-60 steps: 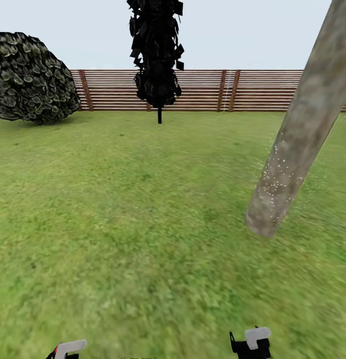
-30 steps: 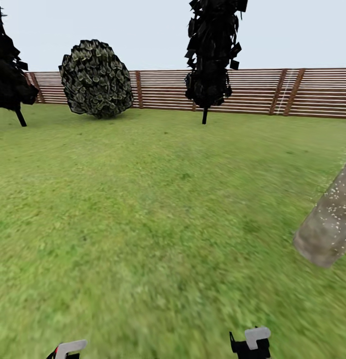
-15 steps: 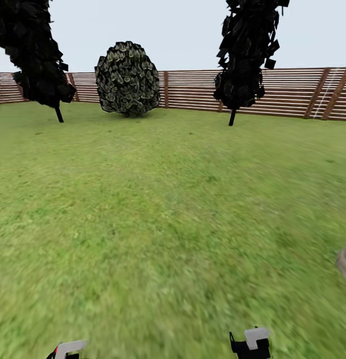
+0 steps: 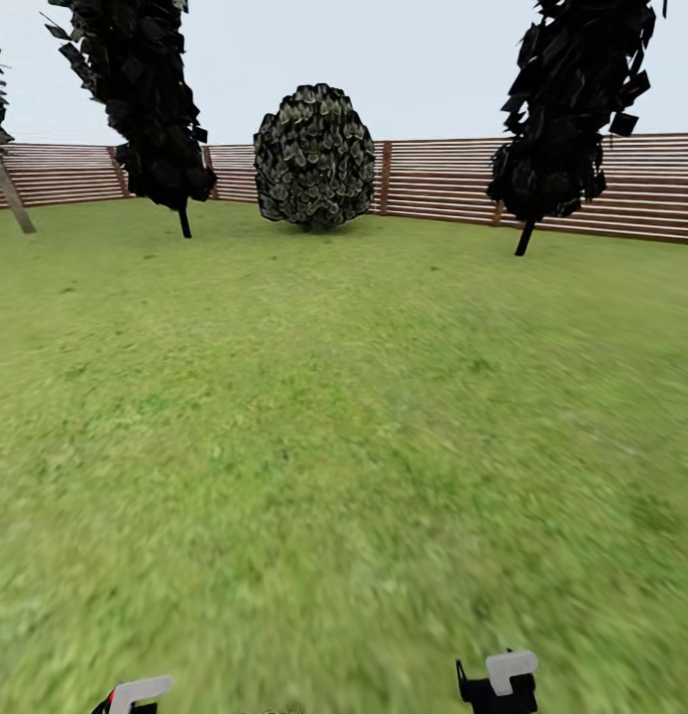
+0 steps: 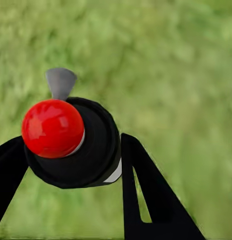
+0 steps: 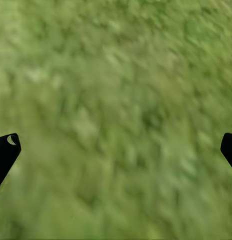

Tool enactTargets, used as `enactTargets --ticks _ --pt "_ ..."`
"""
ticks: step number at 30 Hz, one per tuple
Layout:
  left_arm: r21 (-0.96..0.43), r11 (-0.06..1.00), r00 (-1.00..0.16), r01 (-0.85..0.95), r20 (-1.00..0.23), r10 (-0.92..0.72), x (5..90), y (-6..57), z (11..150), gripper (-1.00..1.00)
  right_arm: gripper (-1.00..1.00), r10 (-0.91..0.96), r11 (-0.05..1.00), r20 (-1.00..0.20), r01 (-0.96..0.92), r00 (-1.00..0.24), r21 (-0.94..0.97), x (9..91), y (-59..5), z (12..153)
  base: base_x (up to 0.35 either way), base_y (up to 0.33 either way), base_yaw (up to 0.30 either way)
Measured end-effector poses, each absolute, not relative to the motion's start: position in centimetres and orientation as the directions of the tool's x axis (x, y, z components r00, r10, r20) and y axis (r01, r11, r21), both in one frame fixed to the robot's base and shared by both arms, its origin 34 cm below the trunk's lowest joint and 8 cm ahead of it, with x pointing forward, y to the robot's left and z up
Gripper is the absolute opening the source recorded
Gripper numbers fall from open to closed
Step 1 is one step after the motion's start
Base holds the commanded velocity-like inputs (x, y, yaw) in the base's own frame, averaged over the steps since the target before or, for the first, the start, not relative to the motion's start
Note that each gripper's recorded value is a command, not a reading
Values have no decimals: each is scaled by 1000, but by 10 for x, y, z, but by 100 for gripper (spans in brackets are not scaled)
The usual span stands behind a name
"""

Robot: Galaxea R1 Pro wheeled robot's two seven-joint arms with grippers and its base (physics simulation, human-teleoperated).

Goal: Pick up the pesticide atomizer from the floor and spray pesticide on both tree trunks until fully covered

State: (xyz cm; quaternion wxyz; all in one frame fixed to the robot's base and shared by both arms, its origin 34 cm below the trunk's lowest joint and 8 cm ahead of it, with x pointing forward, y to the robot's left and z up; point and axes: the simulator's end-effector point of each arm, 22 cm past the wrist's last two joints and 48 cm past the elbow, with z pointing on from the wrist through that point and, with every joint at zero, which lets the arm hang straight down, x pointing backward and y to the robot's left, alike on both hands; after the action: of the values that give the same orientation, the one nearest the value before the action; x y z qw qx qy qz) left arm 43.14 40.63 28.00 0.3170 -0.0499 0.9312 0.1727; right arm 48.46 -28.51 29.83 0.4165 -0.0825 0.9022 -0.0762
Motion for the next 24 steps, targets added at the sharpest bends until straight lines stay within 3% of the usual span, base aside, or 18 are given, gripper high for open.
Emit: enactTargets --ticks 10,24 --pt "292 935 -799 -202 -602 16 428 407 279 -100 100 -212 975 -739 -85 -639 -206 485 -285 298 14 3 286" --pt "292 935 -799 -201 -601 16 428 407 279 -100 100 -212 975 -738 -86 -640 -206 484 -285 298 193 127 286"
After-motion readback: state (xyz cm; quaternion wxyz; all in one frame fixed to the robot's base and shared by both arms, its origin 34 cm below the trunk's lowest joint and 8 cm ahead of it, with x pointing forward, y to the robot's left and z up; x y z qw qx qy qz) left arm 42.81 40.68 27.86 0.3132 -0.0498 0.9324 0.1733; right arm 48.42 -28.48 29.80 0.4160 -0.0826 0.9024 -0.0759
